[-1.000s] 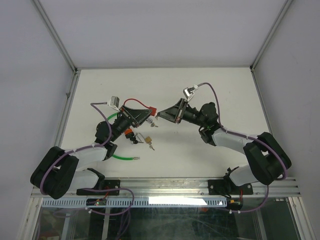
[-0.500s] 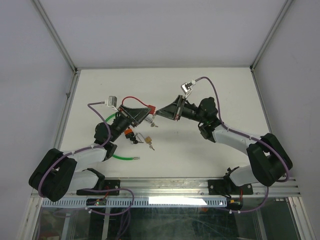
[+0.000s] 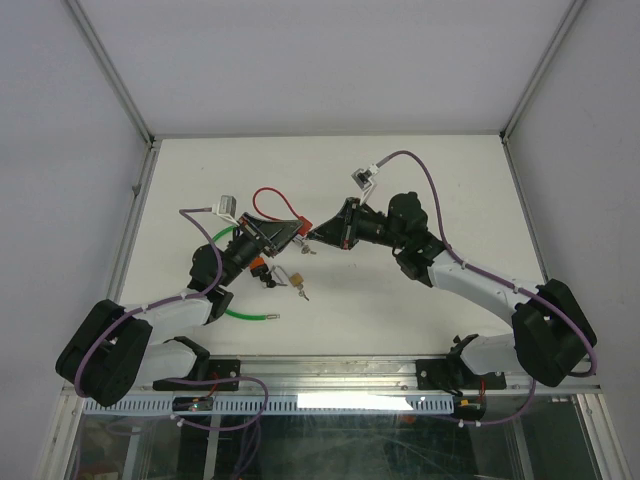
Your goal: Unlock with the key
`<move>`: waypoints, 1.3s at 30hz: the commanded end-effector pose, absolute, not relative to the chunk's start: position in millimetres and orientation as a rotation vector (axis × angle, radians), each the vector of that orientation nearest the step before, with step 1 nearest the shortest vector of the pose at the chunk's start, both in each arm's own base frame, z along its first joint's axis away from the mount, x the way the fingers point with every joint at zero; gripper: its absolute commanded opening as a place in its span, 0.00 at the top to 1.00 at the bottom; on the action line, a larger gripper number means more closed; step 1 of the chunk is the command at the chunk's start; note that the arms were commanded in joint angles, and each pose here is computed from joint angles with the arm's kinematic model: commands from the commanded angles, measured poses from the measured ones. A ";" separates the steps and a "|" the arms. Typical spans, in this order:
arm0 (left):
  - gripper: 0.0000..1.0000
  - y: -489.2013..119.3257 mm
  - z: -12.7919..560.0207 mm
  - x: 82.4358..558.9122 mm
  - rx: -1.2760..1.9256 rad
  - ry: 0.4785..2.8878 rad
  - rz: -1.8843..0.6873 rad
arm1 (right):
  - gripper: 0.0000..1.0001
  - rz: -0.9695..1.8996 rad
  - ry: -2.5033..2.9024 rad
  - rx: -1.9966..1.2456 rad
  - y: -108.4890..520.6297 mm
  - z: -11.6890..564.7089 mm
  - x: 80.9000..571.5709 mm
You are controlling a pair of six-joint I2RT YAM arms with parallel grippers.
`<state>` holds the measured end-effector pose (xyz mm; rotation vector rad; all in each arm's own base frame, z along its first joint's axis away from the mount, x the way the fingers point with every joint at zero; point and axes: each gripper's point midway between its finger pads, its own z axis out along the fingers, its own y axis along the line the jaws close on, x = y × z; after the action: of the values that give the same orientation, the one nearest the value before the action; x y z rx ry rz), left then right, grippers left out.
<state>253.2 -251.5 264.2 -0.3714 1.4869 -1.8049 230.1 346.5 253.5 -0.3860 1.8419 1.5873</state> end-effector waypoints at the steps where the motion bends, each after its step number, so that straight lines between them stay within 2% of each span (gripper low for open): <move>1: 1.00 -289.4 253.3 198.9 -0.123 1.663 -1.984 | 1.00 1.519 1.625 -0.482 360.7 299.1 228.5; 7: 1.00 -287.1 264.9 184.7 -0.020 1.591 -2.013 | 1.00 1.785 1.584 -0.132 335.3 312.9 245.2; 11: 1.00 -283.7 260.3 192.7 -0.093 1.597 -1.996 | 1.00 1.729 1.670 -0.117 333.3 306.6 245.6; 12: 1.00 -282.6 257.8 196.7 -0.122 1.601 -1.989 | 1.00 1.640 1.676 -0.166 330.5 299.6 248.7; 17: 1.00 -274.1 246.5 218.4 -0.286 1.614 -1.940 | 0.74 1.434 1.736 -0.283 317.3 280.1 247.6; 23: 1.00 -271.5 244.5 235.3 -0.355 1.635 -1.848 | 0.61 1.311 1.788 -0.411 306.5 263.1 234.2; 32: 1.00 -273.5 244.5 245.4 -0.393 1.669 -1.810 | 0.60 1.351 1.818 -0.379 307.4 254.5 210.1; 39: 1.00 -272.7 241.3 250.3 -0.454 1.718 -1.777 | 0.59 1.015 1.816 -0.521 305.0 220.5 217.7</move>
<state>245.2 -272.0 208.5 -0.4619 1.7994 -1.7542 200.6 313.8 223.5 -0.4583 1.8969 1.2391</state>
